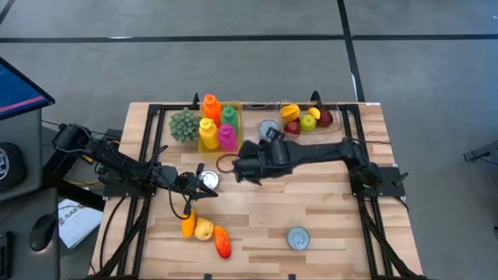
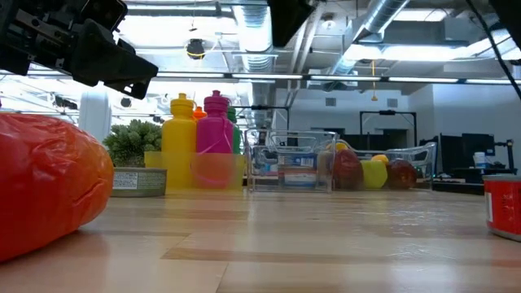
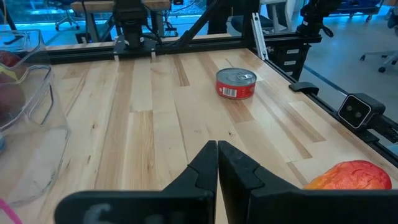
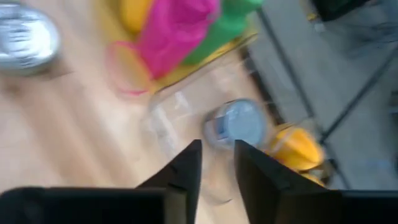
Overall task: Pick & Place Food Item
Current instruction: Put the red tuna into the left transparent bin
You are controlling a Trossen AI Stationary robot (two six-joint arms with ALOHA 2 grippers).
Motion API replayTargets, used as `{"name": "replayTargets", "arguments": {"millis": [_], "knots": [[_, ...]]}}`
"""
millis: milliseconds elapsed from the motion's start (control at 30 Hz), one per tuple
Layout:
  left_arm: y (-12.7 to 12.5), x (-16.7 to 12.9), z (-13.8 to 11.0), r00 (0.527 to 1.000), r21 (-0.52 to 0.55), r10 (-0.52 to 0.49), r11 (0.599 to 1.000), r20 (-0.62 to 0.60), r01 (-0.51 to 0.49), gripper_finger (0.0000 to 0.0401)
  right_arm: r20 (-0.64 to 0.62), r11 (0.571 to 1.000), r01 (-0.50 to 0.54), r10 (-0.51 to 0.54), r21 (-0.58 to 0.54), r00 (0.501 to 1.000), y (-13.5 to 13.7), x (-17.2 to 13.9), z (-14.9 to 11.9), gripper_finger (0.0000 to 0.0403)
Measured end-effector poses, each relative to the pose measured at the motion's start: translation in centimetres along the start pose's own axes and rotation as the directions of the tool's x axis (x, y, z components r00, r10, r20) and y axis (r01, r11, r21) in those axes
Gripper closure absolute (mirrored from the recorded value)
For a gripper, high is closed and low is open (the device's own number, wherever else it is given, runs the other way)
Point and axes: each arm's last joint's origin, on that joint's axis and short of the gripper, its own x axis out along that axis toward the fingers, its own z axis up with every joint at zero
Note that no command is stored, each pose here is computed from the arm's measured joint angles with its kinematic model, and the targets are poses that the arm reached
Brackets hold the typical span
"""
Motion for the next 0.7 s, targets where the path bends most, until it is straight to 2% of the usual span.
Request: {"name": "replayTargets", "arguments": {"millis": [200, 333, 533, 700], "knots": [[0.0, 0.0, 0.0, 1.0, 0.0, 0.0, 1.0, -0.002, 0.0, 0.0399, -0.008, 0.99, -0.114, 0.116, 0.087, 0.993, 2.2, -2.4, -1.4, 0.0372], [0.0, 0.0, 0.0, 1.0, 0.0, 0.0, 1.0, -0.002, 0.0, 0.0399, -0.043, 0.968, -0.2, 0.209, 0.155, 0.977, 3.8, -3.8, -2.5, 0.0398], [0.0, 0.0, 0.0, 1.0, 0.0, 0.0, 1.0, -0.003, 0.0, 0.0399, -0.079, 0.905, -0.268, 0.309, 0.332, 0.948, 5.9, -6.0, -4.3, 0.0396], [0.0, 0.0, 0.0, 1.0, 0.0, 0.0, 1.0, -0.003, 0.0, 0.0399, -0.093, 0.86, -0.25, 0.322, 0.445, 0.942, 7.8, -7.5, -6.4, 0.0401]]}}
